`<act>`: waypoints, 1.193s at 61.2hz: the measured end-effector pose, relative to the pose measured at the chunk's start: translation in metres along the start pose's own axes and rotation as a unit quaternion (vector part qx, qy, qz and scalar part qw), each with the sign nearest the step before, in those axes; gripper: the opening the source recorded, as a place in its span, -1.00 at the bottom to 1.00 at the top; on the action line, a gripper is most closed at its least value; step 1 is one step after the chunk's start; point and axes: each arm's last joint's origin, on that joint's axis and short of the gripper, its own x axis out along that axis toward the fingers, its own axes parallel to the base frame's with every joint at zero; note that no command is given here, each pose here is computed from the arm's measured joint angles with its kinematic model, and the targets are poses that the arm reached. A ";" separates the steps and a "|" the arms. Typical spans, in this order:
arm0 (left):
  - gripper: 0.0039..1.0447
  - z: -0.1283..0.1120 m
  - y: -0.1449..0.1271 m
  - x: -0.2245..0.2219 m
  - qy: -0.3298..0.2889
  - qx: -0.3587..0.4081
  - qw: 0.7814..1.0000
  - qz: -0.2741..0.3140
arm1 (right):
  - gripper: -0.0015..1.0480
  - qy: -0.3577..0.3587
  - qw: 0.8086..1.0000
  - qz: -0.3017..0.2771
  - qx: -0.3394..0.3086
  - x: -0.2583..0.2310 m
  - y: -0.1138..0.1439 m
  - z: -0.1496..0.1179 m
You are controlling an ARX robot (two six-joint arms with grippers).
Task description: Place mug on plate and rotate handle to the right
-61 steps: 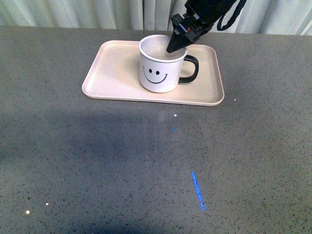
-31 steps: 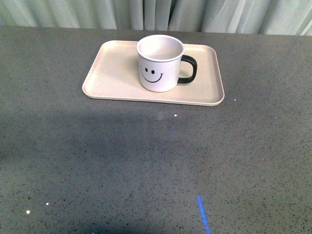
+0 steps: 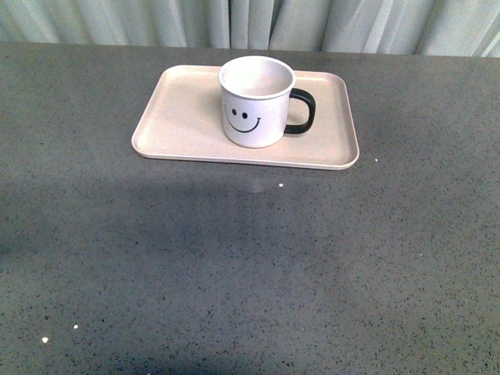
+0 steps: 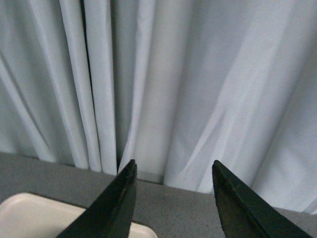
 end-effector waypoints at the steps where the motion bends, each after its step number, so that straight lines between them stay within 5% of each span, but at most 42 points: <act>1: 0.83 0.000 0.000 0.000 0.000 0.000 1.000 0.000 | -0.31 -0.004 1.000 -0.002 0.003 -0.008 -0.002 -0.001; 13: 0.83 0.000 0.000 0.000 0.000 0.000 1.000 0.000 | -0.98 0.022 1.000 -0.001 0.014 -0.071 -0.012 -0.036; 73: 0.83 0.000 0.000 0.000 0.000 0.000 1.000 0.000 | -0.97 0.030 0.999 -0.001 0.017 -0.231 -0.029 -0.077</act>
